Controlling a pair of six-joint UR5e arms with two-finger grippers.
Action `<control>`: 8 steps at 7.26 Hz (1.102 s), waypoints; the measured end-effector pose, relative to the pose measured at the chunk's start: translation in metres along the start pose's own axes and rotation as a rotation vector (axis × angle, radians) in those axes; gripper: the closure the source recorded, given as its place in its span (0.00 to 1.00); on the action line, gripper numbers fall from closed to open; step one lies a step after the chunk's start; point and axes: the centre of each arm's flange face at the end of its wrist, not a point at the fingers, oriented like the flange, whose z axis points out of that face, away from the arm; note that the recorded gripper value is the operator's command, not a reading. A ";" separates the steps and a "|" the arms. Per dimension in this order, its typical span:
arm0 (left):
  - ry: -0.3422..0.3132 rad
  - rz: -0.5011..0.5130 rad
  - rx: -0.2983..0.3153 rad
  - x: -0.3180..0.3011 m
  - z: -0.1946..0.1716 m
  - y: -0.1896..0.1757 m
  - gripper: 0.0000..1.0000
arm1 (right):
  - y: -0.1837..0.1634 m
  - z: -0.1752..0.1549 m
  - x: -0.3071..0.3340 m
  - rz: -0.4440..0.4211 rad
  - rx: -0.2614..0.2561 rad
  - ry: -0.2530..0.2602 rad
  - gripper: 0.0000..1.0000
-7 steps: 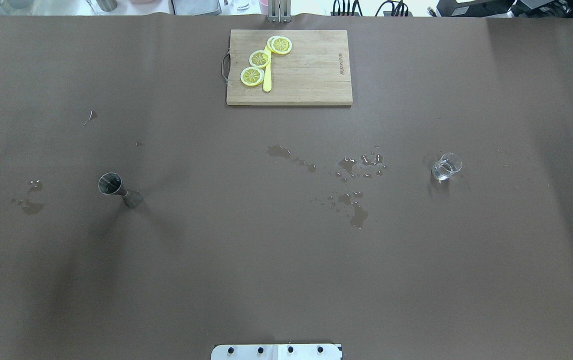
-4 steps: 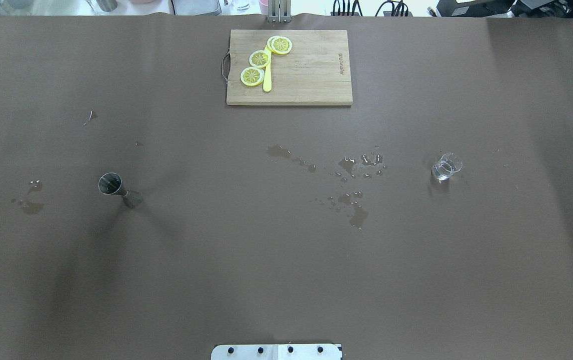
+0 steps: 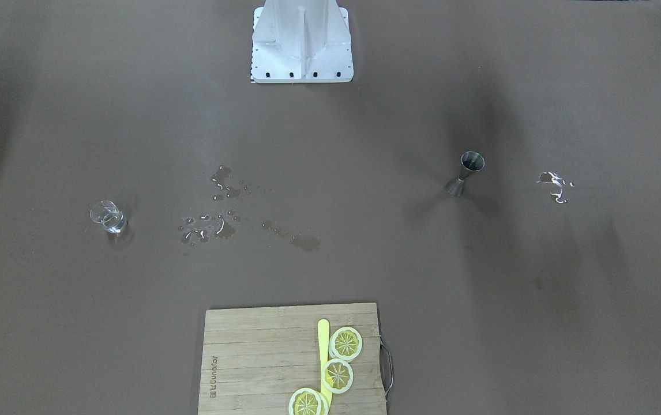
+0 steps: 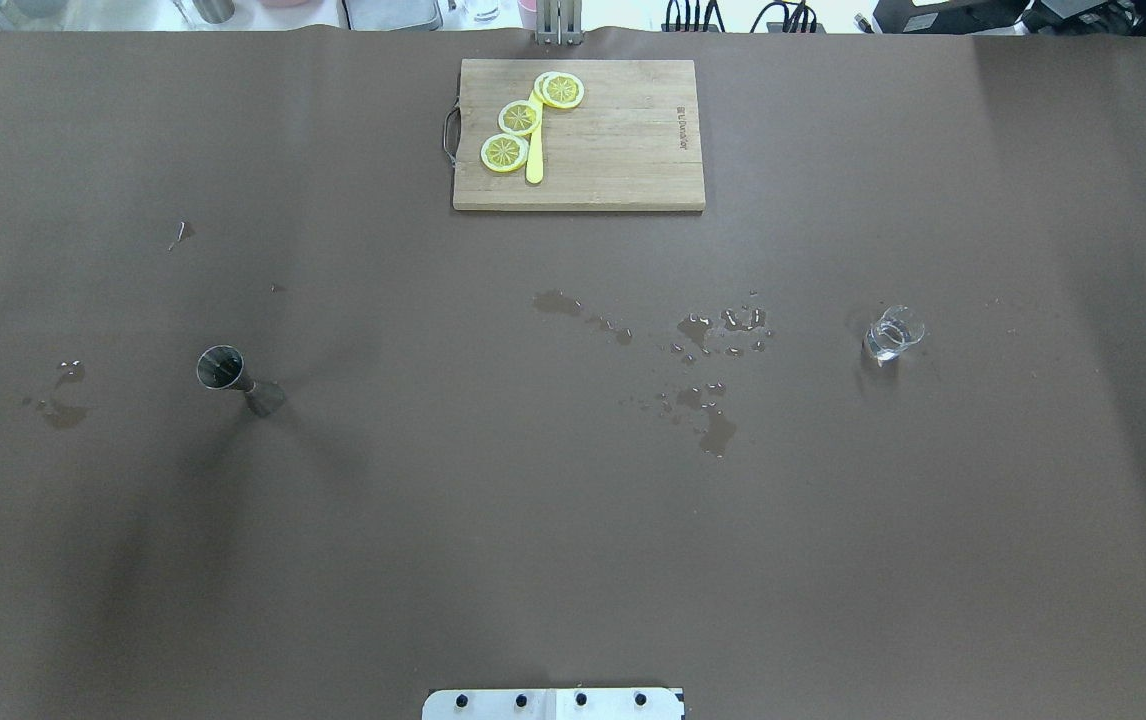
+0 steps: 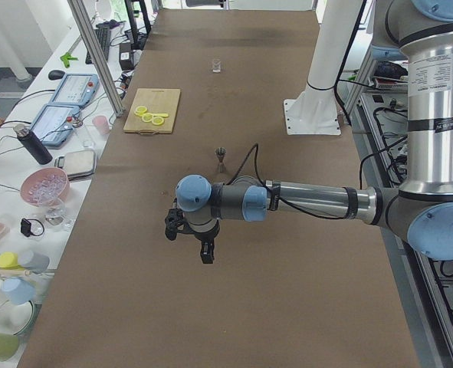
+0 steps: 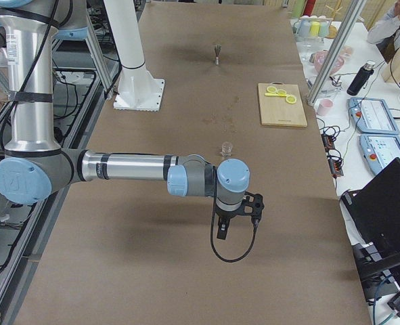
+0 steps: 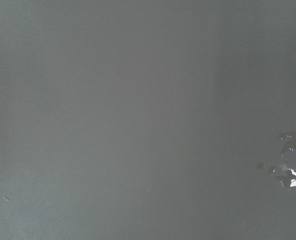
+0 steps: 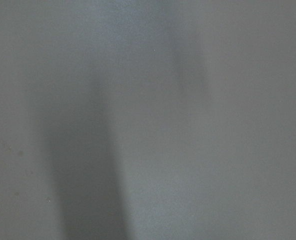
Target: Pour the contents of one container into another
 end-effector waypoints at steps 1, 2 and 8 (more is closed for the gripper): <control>0.001 -0.003 -0.002 -0.001 0.001 -0.001 0.01 | 0.000 0.000 0.000 -0.001 0.001 0.000 0.00; 0.001 -0.003 -0.003 -0.001 0.002 -0.002 0.01 | -0.001 -0.001 -0.001 -0.002 0.002 0.000 0.00; 0.001 0.002 0.001 0.001 -0.001 -0.004 0.01 | -0.001 -0.003 -0.003 -0.005 0.005 0.000 0.00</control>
